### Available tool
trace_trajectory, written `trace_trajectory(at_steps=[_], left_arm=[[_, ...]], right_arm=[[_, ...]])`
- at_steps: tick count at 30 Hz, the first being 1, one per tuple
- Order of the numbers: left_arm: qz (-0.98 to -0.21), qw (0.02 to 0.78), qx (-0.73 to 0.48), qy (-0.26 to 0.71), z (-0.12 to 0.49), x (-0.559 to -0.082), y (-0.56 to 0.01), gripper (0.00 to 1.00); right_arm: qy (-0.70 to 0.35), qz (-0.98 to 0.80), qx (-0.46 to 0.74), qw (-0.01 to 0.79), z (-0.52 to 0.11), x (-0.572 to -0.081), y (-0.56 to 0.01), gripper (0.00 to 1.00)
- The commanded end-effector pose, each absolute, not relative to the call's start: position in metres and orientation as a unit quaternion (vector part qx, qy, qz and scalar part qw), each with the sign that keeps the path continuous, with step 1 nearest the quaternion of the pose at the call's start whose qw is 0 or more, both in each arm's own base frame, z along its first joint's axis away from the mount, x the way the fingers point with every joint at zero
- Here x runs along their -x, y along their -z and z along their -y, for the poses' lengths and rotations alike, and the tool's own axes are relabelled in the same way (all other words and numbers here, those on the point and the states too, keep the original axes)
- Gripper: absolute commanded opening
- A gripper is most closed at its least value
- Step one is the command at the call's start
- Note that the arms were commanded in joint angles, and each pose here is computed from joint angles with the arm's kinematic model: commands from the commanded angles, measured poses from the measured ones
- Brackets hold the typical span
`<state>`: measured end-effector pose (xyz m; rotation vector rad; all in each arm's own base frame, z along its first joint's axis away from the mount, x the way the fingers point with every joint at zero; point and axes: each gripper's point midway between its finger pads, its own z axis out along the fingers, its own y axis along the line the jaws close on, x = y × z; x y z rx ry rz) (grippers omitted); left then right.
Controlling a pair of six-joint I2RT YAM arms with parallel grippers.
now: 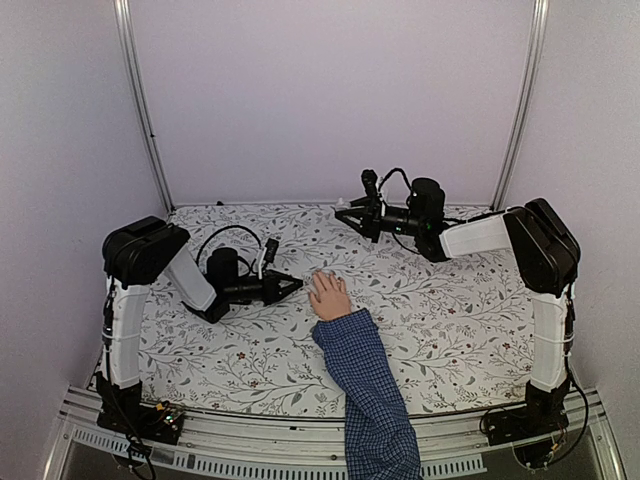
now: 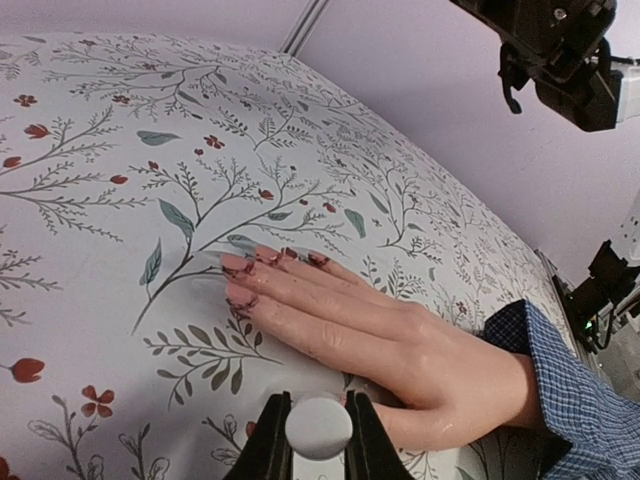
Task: Paint the nails
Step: Paint the nail polish on the nail.
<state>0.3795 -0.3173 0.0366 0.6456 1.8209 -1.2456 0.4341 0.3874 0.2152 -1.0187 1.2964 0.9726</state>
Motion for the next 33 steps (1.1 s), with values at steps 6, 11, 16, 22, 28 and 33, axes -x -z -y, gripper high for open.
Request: trace_trajectory(at_steps=[6,11,16,22,28,33], left_arm=[[-0.732,0.397,-0.269,0.483,0.3218,-0.3758,-0.0238,0.0],[-0.732,0.396,-0.272,0.483,0.322,-0.374,-0.0238,0.0],[-0.732,0.396,-0.273,0.483,0.3214,-0.3726,-0.0236,0.0],[-0.733,0.394,-0.274,0.482,0.321,-0.3707,-0.0221,0.0],[-0.736,0.401,-0.27,0.474,0.3175,-0.3725,-0.0229,0.0],[-0.739,0.405,-0.266,0.468,0.3151,-0.3759,-0.023,0.0]], right_arm=[[-0.415,-0.557,0.436,0.573,-0.3879,-0.4338,-0.2087,0.0],[-0.414,-0.556,0.436,0.574,-0.3879,-0.4339,-0.2089,0.0],[-0.415,-0.556,0.436,0.573,-0.388,-0.4336,-0.2088,0.0],[-0.415,-0.556,0.436,0.573,-0.3881,-0.4335,-0.2091,0.0],[-0.415,-0.556,0.436,0.573,-0.3877,-0.4333,-0.209,0.0],[-0.415,-0.556,0.436,0.573,-0.3879,-0.4333,-0.2086,0.0]])
